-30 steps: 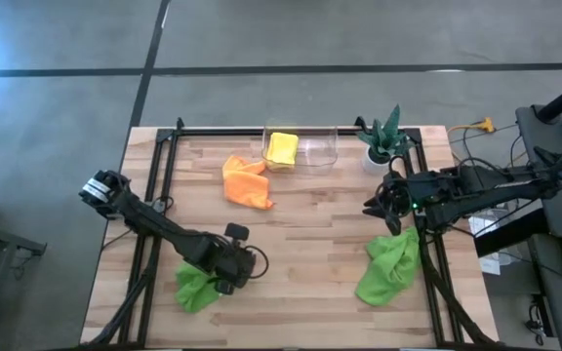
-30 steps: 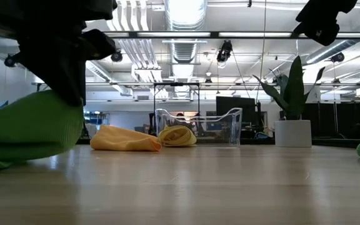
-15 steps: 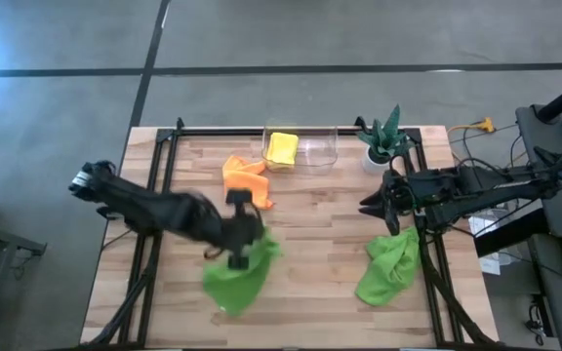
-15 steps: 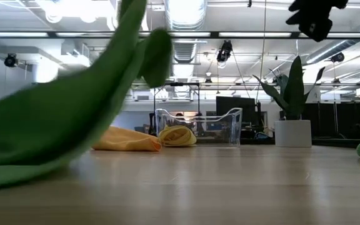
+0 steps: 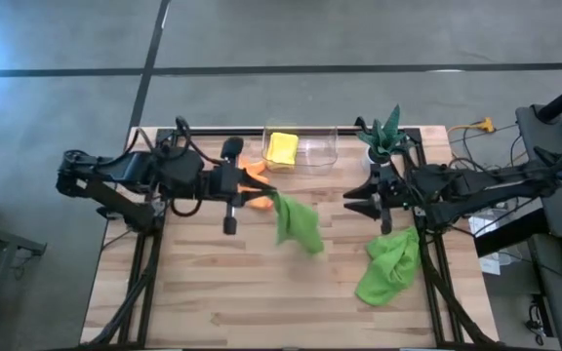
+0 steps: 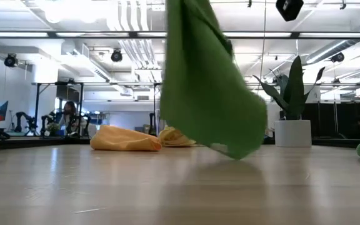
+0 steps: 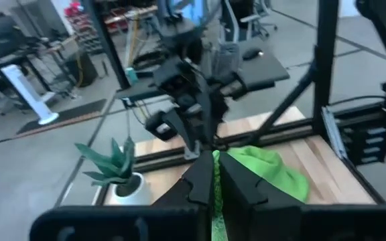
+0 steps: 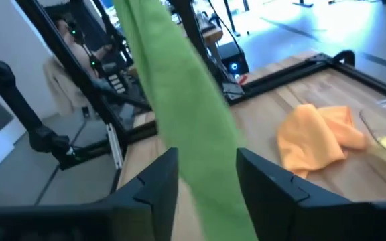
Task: Fold microfiber towels
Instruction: Fold the left green microfiber towel
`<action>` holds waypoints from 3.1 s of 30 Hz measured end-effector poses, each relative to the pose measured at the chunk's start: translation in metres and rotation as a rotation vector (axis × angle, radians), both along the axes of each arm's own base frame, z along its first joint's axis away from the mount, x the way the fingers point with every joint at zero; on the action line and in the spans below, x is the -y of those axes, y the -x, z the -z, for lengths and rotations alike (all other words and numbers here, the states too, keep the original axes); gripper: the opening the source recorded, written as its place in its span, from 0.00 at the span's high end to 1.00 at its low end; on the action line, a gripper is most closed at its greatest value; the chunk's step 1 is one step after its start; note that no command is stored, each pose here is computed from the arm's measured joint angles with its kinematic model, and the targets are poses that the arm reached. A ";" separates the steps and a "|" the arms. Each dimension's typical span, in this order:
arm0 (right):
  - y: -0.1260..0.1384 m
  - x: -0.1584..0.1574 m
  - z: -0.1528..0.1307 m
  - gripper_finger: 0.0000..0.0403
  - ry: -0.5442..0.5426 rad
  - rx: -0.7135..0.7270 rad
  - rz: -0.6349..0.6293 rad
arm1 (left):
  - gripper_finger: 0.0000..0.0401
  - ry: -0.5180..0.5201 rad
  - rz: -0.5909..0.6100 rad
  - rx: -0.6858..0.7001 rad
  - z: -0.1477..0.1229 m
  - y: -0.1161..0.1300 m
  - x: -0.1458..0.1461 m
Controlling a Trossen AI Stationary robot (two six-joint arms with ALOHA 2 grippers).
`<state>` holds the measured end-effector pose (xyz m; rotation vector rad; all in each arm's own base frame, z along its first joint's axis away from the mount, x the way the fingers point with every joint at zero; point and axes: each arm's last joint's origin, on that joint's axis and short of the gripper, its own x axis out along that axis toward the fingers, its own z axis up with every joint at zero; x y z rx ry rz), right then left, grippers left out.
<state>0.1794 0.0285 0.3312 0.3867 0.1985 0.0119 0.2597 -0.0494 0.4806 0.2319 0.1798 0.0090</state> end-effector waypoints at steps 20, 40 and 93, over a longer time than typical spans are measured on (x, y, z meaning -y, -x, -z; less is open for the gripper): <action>-0.075 -0.019 0.037 0.45 0.167 -0.004 0.017 | 1.00 -0.054 0.036 0.066 -0.003 -0.017 -0.007; -0.094 -0.021 -0.002 0.45 0.389 -0.022 0.331 | 1.00 -0.082 -0.426 0.162 -0.020 -0.014 -0.034; -0.161 -0.010 0.063 0.92 0.389 -0.422 0.524 | 1.00 -0.210 -0.503 0.274 -0.051 0.007 -0.048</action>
